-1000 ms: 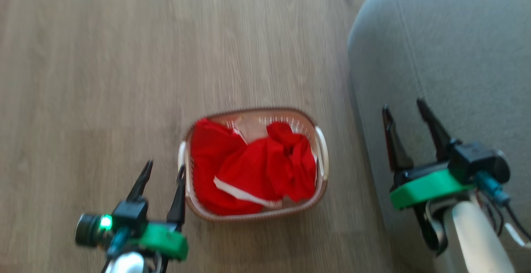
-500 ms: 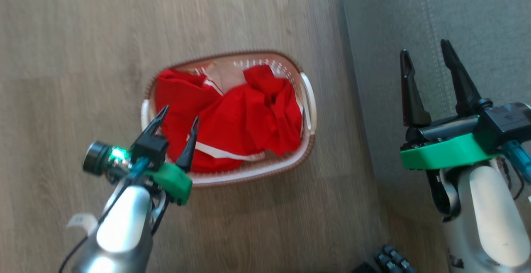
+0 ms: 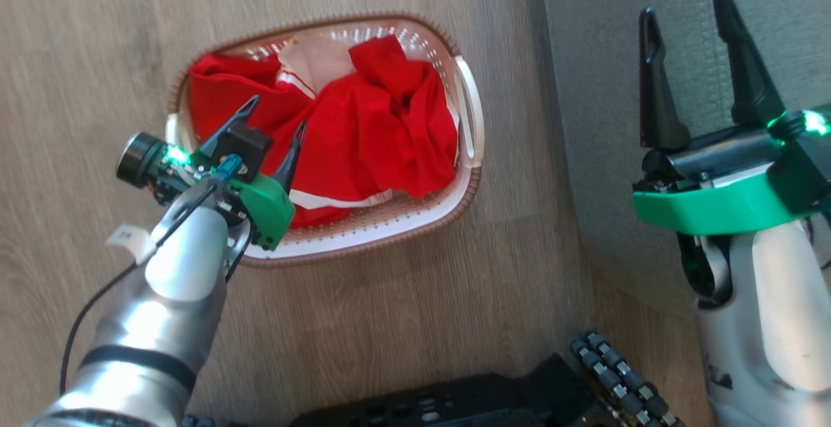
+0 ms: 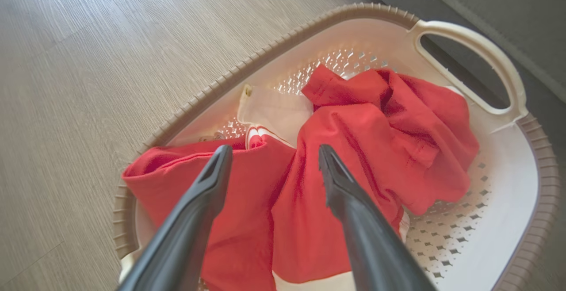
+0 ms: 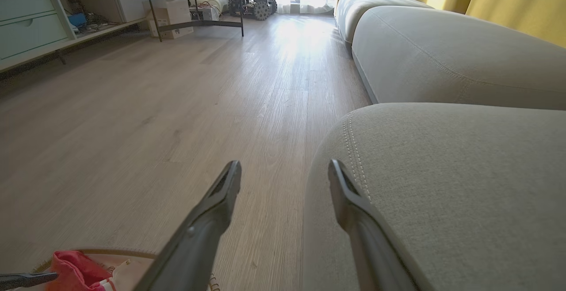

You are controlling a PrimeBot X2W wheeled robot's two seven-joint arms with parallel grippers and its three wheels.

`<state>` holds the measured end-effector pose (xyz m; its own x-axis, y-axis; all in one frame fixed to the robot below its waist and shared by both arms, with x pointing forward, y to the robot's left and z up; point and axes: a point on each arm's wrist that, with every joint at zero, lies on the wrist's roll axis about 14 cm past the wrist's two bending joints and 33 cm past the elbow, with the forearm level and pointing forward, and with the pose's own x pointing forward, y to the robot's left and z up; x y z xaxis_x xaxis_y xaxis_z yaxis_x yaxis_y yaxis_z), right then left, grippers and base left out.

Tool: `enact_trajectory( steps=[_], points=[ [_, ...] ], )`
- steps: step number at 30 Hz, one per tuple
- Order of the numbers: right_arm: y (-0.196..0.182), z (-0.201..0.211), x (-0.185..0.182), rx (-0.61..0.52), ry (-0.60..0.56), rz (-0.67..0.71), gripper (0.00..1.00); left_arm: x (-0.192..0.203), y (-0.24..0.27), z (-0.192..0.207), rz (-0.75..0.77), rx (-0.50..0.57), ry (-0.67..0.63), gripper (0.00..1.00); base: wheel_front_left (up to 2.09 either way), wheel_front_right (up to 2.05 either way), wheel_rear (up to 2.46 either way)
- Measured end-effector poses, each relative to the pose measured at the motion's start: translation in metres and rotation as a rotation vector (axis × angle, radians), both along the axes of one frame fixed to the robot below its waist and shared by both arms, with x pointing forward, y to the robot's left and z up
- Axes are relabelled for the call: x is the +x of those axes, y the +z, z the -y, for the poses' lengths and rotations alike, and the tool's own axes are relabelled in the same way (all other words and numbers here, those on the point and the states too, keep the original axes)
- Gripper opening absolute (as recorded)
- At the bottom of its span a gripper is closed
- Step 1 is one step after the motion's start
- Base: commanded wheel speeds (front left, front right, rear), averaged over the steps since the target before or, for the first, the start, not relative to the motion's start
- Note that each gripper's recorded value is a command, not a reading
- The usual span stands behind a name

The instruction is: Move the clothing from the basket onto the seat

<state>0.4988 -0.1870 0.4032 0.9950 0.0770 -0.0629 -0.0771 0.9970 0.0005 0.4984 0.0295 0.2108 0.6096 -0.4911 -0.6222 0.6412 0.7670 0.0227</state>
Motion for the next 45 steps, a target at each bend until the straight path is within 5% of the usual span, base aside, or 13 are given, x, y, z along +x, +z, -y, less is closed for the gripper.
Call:
enact_trajectory(
  steps=[31, 33, 37, 45],
  points=[
    [-0.038, -0.003, 0.005, 0.008, 0.019, -0.064, 1.00, 0.013, -0.075, -0.001, -0.146, 0.229, -0.138, 0.98, 0.00, 0.00, 0.00],
    [-0.037, -0.004, 0.007, 0.013, 0.021, -0.059, 1.00, 0.010, -0.077, 0.001, -0.154, 0.230, -0.143, 0.50, 0.00, 0.00, 0.00],
    [-0.035, -0.004, 0.008, 0.012, 0.021, -0.054, 1.00, 0.010, -0.075, 0.006, -0.152, 0.216, -0.145, 0.00, 0.00, 0.00, 0.00],
    [-0.020, -0.007, 0.009, 0.032, 0.024, -0.026, 1.00, 0.018, -0.042, 0.018, -0.100, 0.092, -0.083, 0.00, 0.00, 0.00, 0.00]
  ],
)
